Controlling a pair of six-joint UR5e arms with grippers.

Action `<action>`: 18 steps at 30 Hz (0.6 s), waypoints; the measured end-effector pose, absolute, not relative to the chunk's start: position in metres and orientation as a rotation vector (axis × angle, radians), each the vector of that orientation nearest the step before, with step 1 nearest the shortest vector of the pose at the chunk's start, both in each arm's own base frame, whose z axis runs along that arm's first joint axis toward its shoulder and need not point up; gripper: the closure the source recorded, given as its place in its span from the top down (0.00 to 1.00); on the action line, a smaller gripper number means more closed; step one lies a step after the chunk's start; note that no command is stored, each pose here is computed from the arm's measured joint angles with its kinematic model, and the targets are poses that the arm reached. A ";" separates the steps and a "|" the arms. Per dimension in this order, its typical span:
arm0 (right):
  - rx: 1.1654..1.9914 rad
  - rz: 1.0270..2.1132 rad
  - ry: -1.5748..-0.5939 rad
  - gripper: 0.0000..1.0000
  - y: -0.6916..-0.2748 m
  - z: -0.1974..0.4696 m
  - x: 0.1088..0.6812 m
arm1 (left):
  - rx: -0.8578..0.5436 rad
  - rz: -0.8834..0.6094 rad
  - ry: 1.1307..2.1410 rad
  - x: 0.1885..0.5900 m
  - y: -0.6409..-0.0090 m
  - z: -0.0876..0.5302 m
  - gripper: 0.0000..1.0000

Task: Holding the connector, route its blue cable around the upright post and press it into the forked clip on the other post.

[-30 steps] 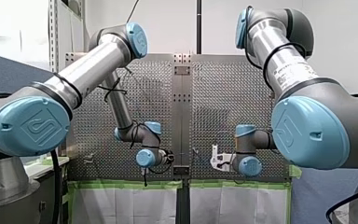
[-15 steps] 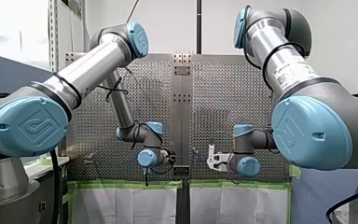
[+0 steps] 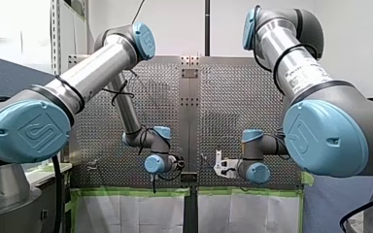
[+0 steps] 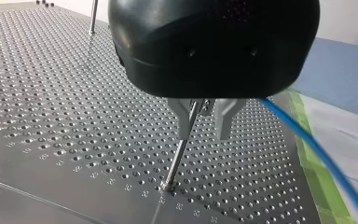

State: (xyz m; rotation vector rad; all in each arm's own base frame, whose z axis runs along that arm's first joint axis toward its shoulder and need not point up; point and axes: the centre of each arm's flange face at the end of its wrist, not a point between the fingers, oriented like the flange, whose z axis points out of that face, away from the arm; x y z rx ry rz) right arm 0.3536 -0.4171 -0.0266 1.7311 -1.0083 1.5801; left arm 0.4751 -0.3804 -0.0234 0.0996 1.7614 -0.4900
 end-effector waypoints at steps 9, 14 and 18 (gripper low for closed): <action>1.731 1.579 -1.012 0.00 -0.417 -0.027 0.353 | 0.080 -0.495 1.766 0.475 -0.380 -0.024 0.18; 1.724 1.576 -1.018 0.00 -0.420 -0.027 0.351 | 0.081 -0.441 1.779 0.473 -0.377 -0.025 0.18; 1.714 1.575 -1.024 0.00 -0.423 -0.026 0.348 | 0.101 -0.391 1.794 0.467 -0.379 -0.027 0.18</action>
